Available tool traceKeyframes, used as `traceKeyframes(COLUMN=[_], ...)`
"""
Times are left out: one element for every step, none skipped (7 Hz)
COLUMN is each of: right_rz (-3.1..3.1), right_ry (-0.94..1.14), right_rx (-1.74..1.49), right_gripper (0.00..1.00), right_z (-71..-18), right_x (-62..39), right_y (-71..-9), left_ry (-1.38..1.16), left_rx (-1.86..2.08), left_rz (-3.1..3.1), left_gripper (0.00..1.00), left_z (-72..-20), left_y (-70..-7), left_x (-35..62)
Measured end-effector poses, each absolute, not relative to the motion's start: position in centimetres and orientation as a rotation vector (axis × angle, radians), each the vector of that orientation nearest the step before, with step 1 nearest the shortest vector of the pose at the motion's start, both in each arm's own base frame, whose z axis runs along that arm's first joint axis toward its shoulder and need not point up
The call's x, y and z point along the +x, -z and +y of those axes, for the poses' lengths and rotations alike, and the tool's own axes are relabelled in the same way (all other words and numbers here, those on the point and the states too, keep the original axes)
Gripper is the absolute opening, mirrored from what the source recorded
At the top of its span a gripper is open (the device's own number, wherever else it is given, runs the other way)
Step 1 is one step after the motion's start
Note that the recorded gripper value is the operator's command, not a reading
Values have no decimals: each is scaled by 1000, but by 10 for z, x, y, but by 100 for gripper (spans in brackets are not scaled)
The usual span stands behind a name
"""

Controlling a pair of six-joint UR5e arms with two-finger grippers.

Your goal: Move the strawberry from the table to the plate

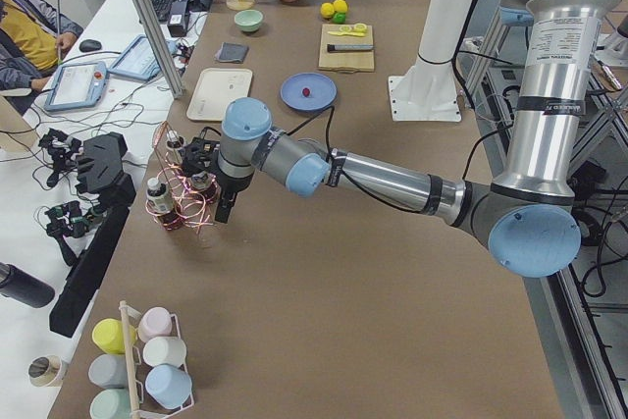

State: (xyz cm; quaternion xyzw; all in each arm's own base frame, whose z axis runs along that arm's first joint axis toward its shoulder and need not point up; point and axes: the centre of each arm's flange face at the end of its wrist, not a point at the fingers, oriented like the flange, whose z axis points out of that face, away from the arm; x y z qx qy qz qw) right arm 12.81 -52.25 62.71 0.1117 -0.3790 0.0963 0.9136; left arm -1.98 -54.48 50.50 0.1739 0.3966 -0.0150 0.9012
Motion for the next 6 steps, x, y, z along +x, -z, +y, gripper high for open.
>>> traceKeyframes(right_rz=[-783, -789, -787, -785, -786, -786], right_ry=[-193, -188, -181, -169, -155, -145], right_rx=[238, 249, 257, 256, 247, 237], right_gripper=[100, 100, 100, 100, 100, 100], right_z=[-502, -491, -490, -496, -504, -512], right_x=[146, 155, 156, 148, 133, 116], right_y=[-643, -647, -645, -641, -634, -628], left_ry=[25, 27, 34, 41, 52, 66], left_rx=[351, 339, 325, 316, 310, 310], left_rz=[816, 810, 803, 800, 801, 803], left_gripper=[97, 97, 97, 97, 97, 97], left_z=[-539, -533, -526, -521, -519, -516], left_y=[-514, -523, -533, -538, -541, -543], left_x=[-21, -22, -24, -25, -27, -34])
